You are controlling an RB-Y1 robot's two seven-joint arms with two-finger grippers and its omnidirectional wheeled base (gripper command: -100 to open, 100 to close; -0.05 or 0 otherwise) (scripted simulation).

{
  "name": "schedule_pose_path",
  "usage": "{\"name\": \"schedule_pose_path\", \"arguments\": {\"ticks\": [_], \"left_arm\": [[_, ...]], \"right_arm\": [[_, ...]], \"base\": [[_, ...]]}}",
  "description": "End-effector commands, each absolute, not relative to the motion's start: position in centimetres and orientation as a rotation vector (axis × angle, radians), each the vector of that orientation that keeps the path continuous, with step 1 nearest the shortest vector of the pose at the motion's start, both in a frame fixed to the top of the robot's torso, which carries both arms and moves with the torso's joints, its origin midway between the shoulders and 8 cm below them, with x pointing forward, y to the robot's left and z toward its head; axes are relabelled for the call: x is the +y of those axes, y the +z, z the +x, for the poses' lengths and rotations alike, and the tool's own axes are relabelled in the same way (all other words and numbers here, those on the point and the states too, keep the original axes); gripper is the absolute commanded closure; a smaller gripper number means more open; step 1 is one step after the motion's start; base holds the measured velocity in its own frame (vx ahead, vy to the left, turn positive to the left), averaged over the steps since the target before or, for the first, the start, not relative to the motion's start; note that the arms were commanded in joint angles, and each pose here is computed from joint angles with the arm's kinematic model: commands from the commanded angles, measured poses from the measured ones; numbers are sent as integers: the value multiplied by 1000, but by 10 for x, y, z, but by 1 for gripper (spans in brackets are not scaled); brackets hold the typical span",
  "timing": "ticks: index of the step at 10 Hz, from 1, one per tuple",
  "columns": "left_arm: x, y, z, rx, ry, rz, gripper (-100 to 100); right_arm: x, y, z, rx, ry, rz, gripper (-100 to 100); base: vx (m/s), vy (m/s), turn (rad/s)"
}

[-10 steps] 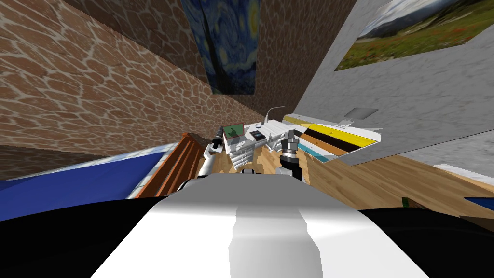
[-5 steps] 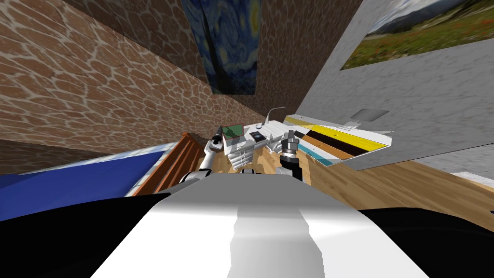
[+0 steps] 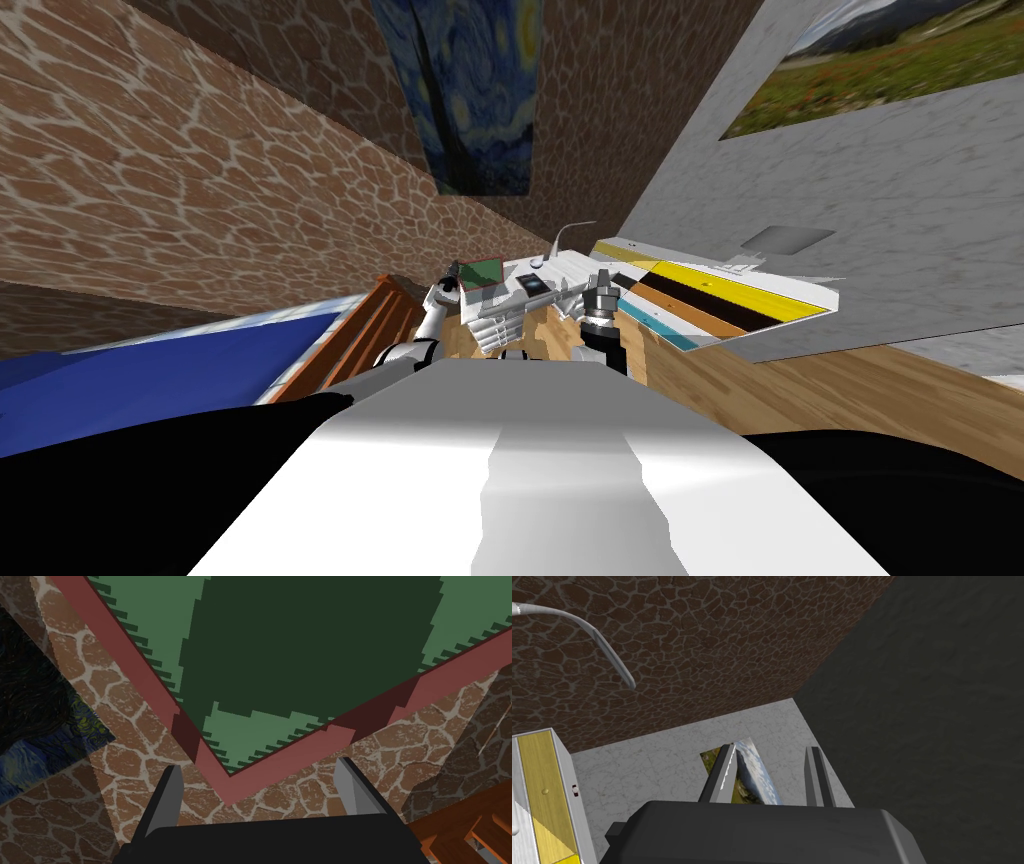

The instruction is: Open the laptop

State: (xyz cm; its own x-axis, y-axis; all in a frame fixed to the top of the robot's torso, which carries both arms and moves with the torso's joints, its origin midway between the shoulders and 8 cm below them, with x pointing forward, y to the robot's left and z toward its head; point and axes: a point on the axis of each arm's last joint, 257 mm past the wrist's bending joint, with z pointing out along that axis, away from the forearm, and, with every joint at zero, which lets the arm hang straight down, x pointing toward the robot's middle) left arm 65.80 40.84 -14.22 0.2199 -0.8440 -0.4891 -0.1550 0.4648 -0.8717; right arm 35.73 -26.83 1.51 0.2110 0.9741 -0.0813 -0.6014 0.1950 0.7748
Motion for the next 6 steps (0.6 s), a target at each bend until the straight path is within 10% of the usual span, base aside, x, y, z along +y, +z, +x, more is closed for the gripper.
{"name": "schedule_pose_path", "arguments": {"ticks": [1, 3, 4, 6], "left_arm": [[424, -142, 664, 1293, -558, -1042, -100], [420, -143, 663, 1292, -569, -1035, -100], [420, -143, 663, 1292, -570, -1035, 100], [416, -142, 659, 1272, -597, -1003, 100]], "right_arm": [[-268, 15, 357, 662, 1225, 691, 0], [-268, 15, 357, 662, 1225, 691, 0], [-268, 15, 357, 662, 1225, 691, 0], [-268, 15, 357, 662, 1225, 691, 0]], "base": [[32, -39, 47], [8, -9, 6], [5, -1, -8], [16, -19, 20]]}}
